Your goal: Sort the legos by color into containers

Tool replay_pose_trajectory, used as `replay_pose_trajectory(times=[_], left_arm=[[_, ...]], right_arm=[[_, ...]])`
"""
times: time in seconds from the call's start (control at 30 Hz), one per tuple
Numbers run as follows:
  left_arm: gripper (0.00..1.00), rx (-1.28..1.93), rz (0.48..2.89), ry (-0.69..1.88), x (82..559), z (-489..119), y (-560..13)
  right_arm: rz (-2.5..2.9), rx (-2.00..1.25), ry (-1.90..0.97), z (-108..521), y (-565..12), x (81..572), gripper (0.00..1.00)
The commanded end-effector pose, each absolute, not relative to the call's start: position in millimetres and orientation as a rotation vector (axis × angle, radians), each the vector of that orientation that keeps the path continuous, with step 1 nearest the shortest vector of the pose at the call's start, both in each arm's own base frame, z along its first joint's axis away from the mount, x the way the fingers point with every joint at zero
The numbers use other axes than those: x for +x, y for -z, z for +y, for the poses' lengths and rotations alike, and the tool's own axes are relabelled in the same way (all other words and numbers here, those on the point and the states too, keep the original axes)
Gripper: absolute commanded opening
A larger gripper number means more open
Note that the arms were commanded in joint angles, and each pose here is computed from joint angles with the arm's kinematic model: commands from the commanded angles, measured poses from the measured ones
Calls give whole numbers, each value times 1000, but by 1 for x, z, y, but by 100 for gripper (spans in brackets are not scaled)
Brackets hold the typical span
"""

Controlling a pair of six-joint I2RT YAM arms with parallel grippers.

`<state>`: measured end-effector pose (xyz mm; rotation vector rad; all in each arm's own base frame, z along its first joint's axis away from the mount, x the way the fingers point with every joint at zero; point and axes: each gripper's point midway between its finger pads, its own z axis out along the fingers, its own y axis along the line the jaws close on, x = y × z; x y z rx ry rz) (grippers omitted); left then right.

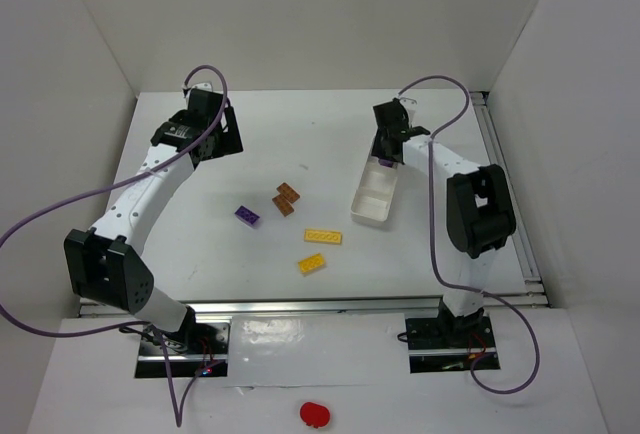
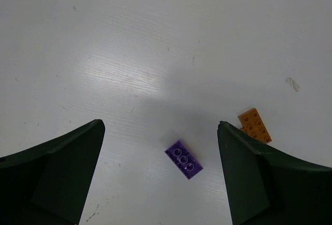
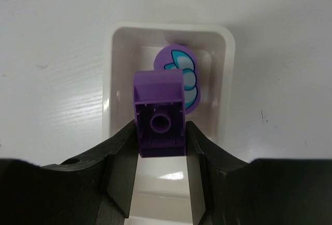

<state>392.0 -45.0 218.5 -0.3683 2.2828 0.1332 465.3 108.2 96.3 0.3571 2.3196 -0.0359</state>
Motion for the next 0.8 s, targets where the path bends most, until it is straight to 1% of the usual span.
replay_pose_trajectory(times=[0.0,0.1,0.17,0.2,0.23,0.27,0.3,0.37,0.43,0.47,0.5,0.53,0.57,0.63,0.67,0.73,0.77], left_arm=[[100,-391,2244,-112,394,-44,-232],[100,-390,2253,-116,395,-44,-229],[100,-380,2254,-120,397,-44,-229],[100,-380,2254,-120,397,-44,-229],[100,-380,2254,-120,397,-44,-229],[100,-380,2252,-119,397,-44,-232],[100,-379,2261,-124,398,-44,-229],[100,-379,2261,-124,398,-44,-229],[100,-379,2261,-124,398,-44,-229],[100,-379,2261,-124,398,-44,-229],[100,-379,2261,-124,398,-44,-229],[100,-379,2261,-124,398,-44,-229],[100,-375,2265,-112,398,-46,-228],[100,-369,2277,-104,399,-48,-224],[100,-370,2269,-100,400,-49,-228],[100,-370,2269,-100,400,-49,-228],[100,-370,2269,-100,400,-49,-228]], right_arm=[[2226,387,7,104,-121,499,40],[2234,380,-31,109,-114,508,40],[2252,362,-38,112,-107,511,43],[2239,363,-45,114,-112,516,47],[2240,363,-44,115,-110,519,53],[2277,356,-39,116,-102,518,68],[2287,356,-34,116,-100,516,73],[2275,344,-47,121,-108,515,78],[2261,335,-59,124,-110,507,78],[2231,337,-75,123,-124,504,76],[2231,337,-75,121,-120,499,73],[2229,341,-65,118,-121,495,62],[2209,356,-81,119,-128,494,54],[2218,355,-76,118,-124,492,43],[2221,355,-74,117,-126,489,34],[2197,361,-75,115,-137,489,34],[2196,310,-102,130,-144,485,34]])
